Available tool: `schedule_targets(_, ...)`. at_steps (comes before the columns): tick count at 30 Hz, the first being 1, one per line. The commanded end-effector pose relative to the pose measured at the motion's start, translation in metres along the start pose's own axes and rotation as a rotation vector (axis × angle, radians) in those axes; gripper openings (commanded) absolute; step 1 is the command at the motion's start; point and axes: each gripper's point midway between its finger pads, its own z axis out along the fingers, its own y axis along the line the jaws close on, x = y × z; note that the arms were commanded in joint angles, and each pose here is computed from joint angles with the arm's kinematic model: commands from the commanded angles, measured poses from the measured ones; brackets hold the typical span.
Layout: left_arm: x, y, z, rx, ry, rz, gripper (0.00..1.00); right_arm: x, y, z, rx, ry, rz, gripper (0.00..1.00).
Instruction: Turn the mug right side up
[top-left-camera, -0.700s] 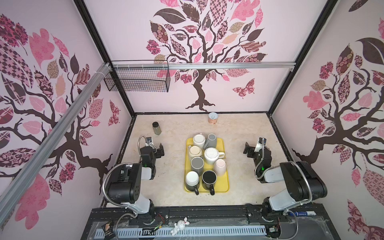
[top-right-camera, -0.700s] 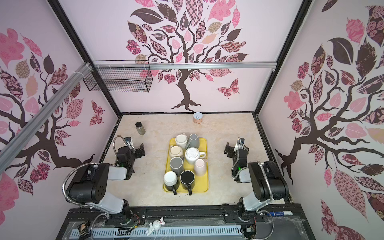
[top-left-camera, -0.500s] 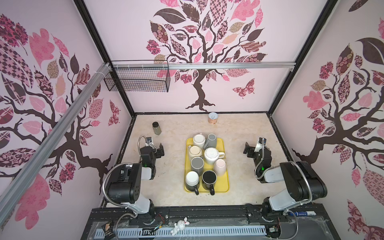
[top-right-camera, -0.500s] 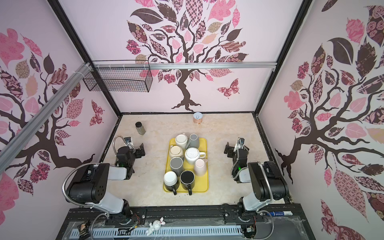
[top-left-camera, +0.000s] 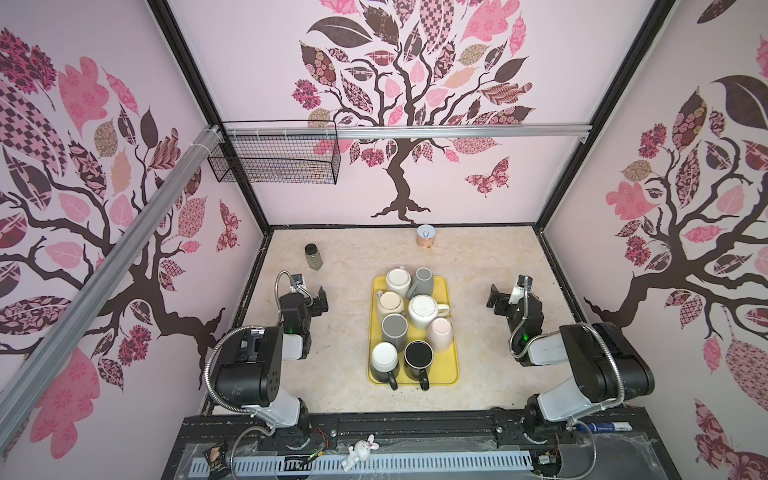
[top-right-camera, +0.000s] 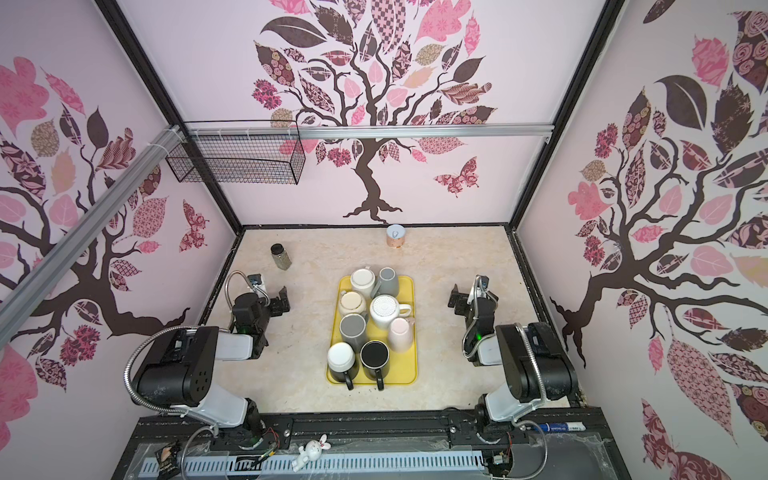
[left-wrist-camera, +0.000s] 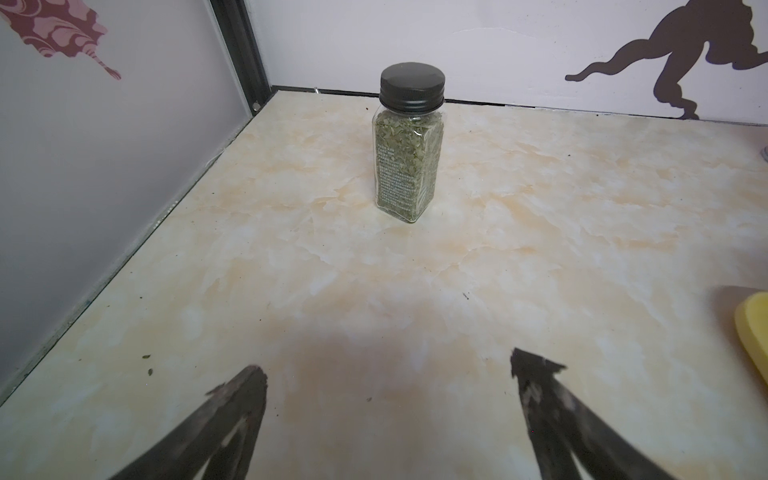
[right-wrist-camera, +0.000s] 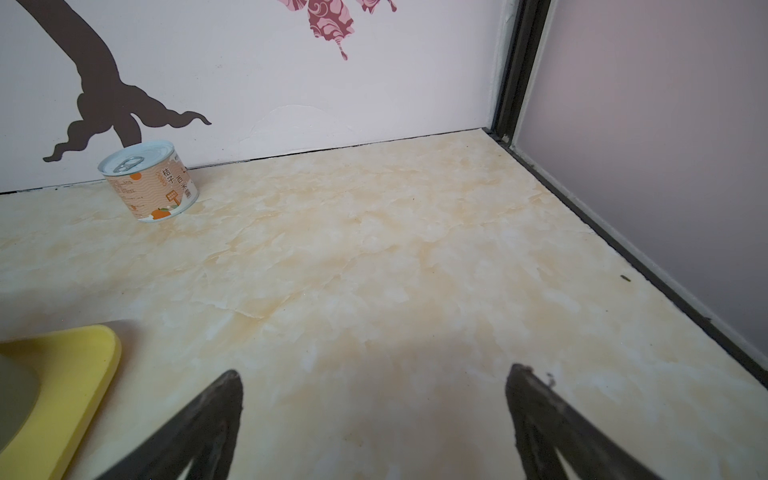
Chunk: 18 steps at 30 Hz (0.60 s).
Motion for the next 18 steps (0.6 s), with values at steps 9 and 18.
schedule_targets(9, -0.018, -0.003, 0.001, -0.002, -0.052, 0.009, 0.97, -0.010, 0.001, 0.004, 0.000, -0.029, 0.003, 1.00)
schedule_targets(18, -0.021, -0.003, -0.001, -0.007, -0.069, 0.013, 0.97, -0.023, 0.002, -0.003, -0.003, -0.057, 0.003, 1.00)
